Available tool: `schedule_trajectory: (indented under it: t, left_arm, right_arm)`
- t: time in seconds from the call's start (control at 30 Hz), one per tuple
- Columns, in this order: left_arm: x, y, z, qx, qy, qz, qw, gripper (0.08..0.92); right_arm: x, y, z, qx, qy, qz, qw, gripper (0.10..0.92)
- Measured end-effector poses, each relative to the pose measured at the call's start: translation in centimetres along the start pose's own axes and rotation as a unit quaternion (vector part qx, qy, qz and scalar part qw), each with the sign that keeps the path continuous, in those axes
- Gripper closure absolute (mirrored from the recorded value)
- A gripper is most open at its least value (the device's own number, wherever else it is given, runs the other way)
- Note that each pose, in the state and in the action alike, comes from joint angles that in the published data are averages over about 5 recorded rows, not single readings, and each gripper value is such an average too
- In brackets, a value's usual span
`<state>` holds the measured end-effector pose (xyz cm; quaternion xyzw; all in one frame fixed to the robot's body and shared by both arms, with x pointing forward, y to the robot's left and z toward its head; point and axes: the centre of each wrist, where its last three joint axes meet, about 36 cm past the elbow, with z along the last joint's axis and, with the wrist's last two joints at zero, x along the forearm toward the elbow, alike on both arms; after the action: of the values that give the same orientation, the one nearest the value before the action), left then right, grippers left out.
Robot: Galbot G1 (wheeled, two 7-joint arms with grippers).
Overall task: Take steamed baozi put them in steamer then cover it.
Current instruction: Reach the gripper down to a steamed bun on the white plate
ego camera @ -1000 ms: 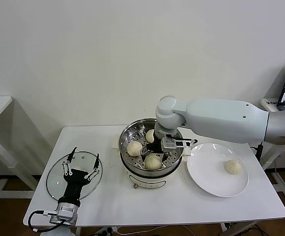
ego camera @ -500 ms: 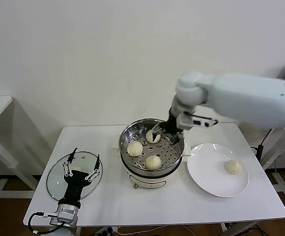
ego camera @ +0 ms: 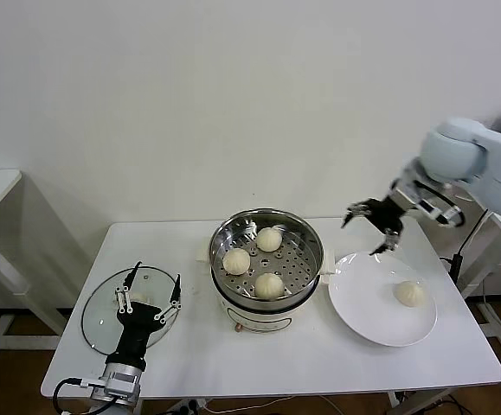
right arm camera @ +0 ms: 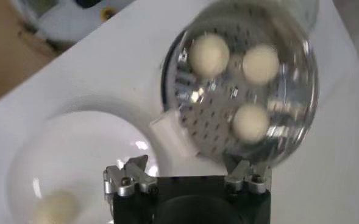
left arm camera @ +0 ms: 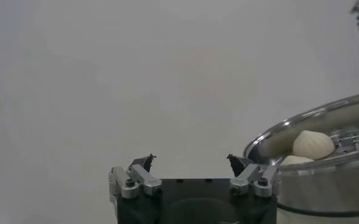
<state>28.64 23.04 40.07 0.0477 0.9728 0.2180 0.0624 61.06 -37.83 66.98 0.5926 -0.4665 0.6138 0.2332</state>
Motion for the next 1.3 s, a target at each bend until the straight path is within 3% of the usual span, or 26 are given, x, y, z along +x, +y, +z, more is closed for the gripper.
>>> schedule_trajectory:
  t: [0.27, 0.53, 1.3]
  left_arm:
    - [0.1, -0.3, -0.1, -0.001, 0.002, 0.001, 1.000, 0.177]
    - [0.0, -0.5, 0.0, 0.000, 0.004, 0.002, 1.000, 0.177]
    - [-0.4, -0.2, 0.8, -0.001, 0.010, -0.003, 1.000, 0.177]
  right_arm:
    - [-4.7, 6.0, 6.4, -0.139, 0.031, -0.005, 0.990, 0.200]
    - [-7.7, 9.5, 10.9, -0.214, 0.071, 0.004, 0.974, 0.200]
    - [-15.3, 11.5, 13.6, -0.265, 0.100, -0.021, 0.959, 0.200]
